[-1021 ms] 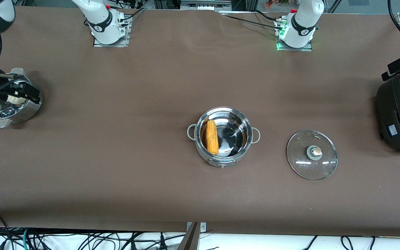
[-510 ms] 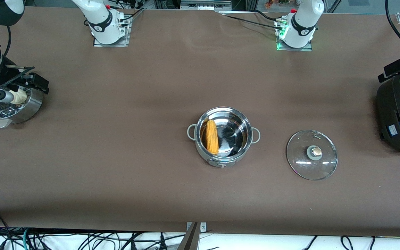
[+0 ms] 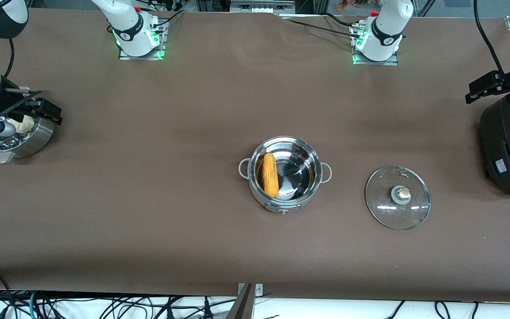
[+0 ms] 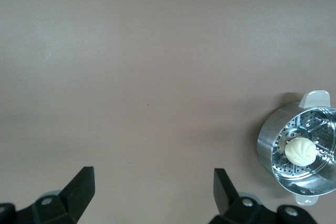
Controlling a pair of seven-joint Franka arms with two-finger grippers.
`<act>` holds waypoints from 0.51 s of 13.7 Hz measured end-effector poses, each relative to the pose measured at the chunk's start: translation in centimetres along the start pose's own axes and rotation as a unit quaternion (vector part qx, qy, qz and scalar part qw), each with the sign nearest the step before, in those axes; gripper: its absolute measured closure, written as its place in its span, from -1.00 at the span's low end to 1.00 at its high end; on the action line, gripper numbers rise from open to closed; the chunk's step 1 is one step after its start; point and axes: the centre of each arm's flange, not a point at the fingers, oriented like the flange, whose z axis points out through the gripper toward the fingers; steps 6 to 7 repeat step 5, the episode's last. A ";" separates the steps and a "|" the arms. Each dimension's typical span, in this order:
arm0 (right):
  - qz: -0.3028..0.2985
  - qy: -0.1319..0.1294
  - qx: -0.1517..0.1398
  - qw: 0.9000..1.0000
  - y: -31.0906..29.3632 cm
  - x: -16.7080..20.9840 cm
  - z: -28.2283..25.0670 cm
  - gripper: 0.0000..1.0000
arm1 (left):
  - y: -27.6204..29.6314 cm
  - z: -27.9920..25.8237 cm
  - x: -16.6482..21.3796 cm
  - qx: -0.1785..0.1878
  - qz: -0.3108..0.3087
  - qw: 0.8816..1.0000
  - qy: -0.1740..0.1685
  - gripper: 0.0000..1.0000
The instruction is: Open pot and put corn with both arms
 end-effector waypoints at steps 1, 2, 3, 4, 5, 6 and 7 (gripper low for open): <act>0.000 0.000 0.000 1.000 0.0 0.1 0.0 -1.00 | -0.2 0.0 0.0 0.000 -0.002 1.000 0.000 -1.00; 0.000 -0.001 0.001 1.000 0.0 0.2 0.2 -1.00 | -0.4 0.0 0.0 0.000 -0.003 1.000 0.000 -1.00; 0.000 -0.003 0.001 1.000 0.0 0.3 0.4 -1.00 | -0.4 0.0 0.0 0.000 -0.004 1.000 0.000 -1.00; 0.001 -0.005 0.001 1.000 0.1 0.4 0.6 -1.00 | -0.4 0.0 0.0 0.000 -0.004 1.000 0.000 -1.00; 0.001 -0.006 0.001 1.000 0.1 0.5 0.8 -1.00 | -0.4 0.0 0.0 0.000 -0.004 1.000 0.001 -1.00; 0.001 -0.006 0.001 1.000 0.1 0.5 0.8 -1.00 | -0.4 0.0 0.0 0.000 -0.004 1.000 0.001 -1.00; 0.001 -0.006 0.001 1.000 0.1 0.5 0.8 -1.00 | -0.4 0.0 0.0 0.000 -0.004 1.000 0.001 -1.00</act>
